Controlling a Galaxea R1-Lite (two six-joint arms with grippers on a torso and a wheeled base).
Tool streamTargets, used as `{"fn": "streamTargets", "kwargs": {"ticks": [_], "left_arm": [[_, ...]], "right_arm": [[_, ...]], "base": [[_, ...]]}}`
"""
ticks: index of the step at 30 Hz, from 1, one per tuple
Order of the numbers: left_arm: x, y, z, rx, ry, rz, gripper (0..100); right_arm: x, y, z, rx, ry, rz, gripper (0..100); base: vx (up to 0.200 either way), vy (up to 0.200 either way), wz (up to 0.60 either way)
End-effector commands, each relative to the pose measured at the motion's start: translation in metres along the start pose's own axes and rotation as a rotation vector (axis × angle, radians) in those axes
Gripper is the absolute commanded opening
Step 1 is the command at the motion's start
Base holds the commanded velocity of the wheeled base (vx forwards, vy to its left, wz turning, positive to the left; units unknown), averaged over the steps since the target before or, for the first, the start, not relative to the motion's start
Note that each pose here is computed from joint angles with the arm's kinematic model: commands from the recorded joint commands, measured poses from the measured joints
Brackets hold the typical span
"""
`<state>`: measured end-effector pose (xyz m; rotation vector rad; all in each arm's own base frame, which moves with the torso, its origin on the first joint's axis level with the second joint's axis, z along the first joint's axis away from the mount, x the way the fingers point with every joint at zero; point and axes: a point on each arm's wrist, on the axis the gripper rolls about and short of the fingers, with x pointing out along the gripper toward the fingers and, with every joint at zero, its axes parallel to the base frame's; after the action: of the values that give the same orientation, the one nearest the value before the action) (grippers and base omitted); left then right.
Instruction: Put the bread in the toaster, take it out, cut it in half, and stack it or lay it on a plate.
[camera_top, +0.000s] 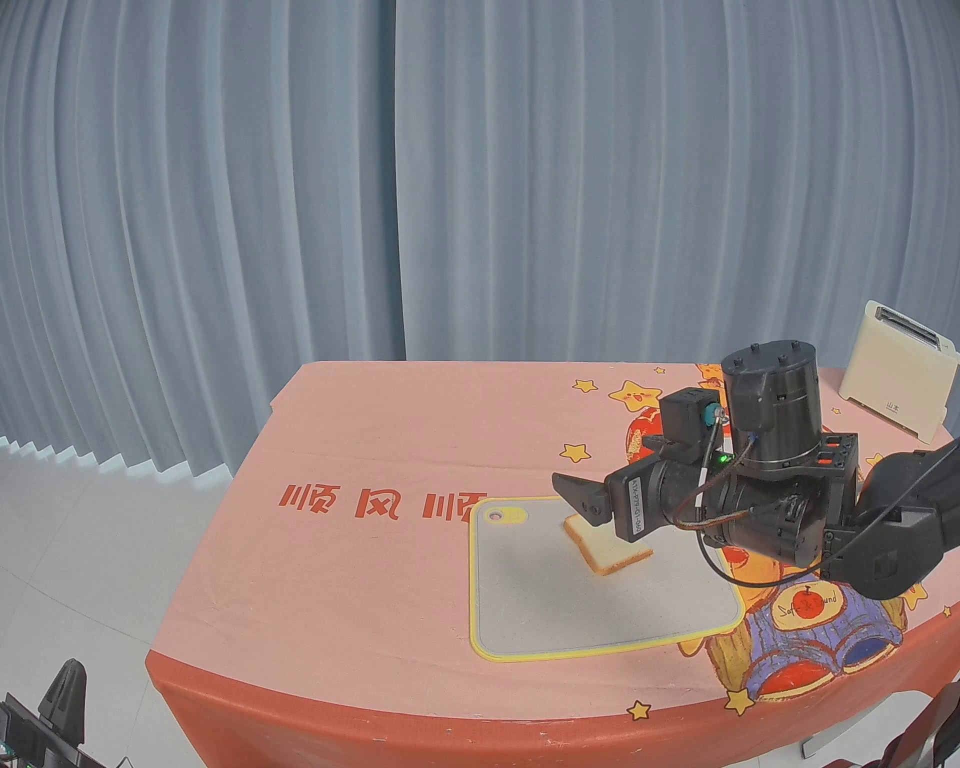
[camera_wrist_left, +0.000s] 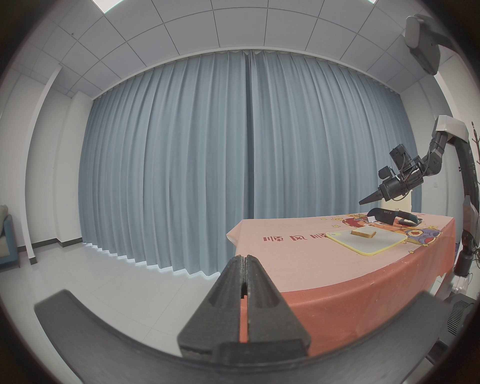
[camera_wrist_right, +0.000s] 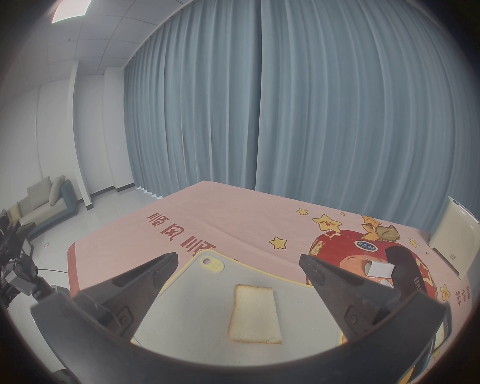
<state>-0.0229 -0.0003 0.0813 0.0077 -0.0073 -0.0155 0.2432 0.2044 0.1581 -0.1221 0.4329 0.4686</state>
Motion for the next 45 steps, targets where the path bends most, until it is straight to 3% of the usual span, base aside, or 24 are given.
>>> {"fn": "streamTargets", "kwargs": {"ticks": [1, 18, 23, 33, 37, 45], "left_arm": [[0.001, 0.0, -0.005, 0.0, 0.01, 0.0, 0], [0.001, 0.0, -0.005, 0.0, 0.01, 0.0, 0], [0.001, 0.0, -0.005, 0.0, 0.01, 0.0, 0], [0.001, 0.0, -0.005, 0.0, 0.009, 0.0, 0], [0.001, 0.0, -0.005, 0.0, 0.01, 0.0, 0], [0.001, 0.0, -0.005, 0.0, 0.009, 0.0, 0]], "right_arm": [[0.004, 0.002, -0.002, -0.005, 0.009, 0.005, 100], [0.026, 0.005, 0.001, -0.009, 0.033, -0.004, 100], [0.033, 0.008, -0.014, -0.027, 0.114, -0.004, 100], [0.044, 0.02, -0.039, -0.065, 0.198, 0.003, 100], [0.044, 0.022, -0.044, -0.077, 0.209, -0.021, 100], [0.037, 0.034, -0.051, -0.099, 0.221, 0.009, 100]], "base": [[0.0, 0.0, 0.0], [0.0, 0.0, 0.0], [0.0, 0.0, 0.0], [0.0, 0.0, 0.0], [0.0, 0.0, 0.0], [0.0, 0.0, 0.0]]}}
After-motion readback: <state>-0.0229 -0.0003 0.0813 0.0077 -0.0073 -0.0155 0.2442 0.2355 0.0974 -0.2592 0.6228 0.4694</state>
